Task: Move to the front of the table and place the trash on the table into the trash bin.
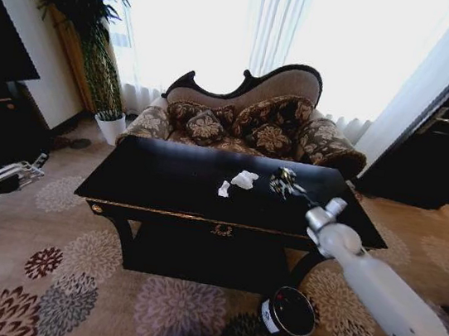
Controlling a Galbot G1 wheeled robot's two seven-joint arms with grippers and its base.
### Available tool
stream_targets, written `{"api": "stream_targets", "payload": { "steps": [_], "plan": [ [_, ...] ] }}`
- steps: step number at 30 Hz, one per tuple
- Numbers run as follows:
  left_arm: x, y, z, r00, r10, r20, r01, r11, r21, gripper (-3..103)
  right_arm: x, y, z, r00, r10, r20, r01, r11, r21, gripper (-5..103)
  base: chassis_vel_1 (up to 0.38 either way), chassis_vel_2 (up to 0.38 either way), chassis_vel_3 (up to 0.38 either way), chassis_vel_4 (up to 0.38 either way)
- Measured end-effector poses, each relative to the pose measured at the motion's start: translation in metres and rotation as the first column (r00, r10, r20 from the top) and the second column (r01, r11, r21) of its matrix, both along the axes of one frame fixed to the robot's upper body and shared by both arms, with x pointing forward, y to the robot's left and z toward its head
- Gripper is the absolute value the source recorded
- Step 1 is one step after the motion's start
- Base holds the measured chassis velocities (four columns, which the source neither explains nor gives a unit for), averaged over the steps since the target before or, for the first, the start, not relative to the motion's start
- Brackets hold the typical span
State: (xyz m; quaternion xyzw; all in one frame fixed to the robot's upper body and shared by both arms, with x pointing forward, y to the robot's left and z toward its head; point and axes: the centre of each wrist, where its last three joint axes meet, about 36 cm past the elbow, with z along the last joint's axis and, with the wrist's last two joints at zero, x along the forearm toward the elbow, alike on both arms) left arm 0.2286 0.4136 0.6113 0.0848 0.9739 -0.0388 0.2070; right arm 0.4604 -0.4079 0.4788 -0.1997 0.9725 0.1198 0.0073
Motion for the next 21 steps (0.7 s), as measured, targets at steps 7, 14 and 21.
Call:
{"api": "stream_targets", "payload": {
  "steps": [7, 14, 21],
  "plan": [
    [0.005, -0.004, -0.003, 1.000, -0.020, 0.008, 0.020, 1.000, -0.016, 100, -0.031, -0.020, -0.002, 0.998, -0.049, 0.026, 0.049, 0.999, 0.007, 0, 0.000, 0.000, 0.000, 0.000],
    [0.003, -0.006, -0.006, 1.000, -0.009, 0.011, 0.010, 0.999, -0.033, 100, -0.045, -0.035, -0.010, 0.989, -0.130, 0.075, 0.134, 0.990, -0.042, 0, 0.000, 0.000, 0.000, 0.000],
    [0.008, -0.006, -0.012, 1.000, -0.011, 0.004, 0.012, 0.999, -0.042, 100, -0.076, -0.039, -0.026, 0.977, -0.205, 0.056, 0.204, 0.979, 0.011, 0, 0.000, 0.000, 0.000, 0.000]
  ]
}}
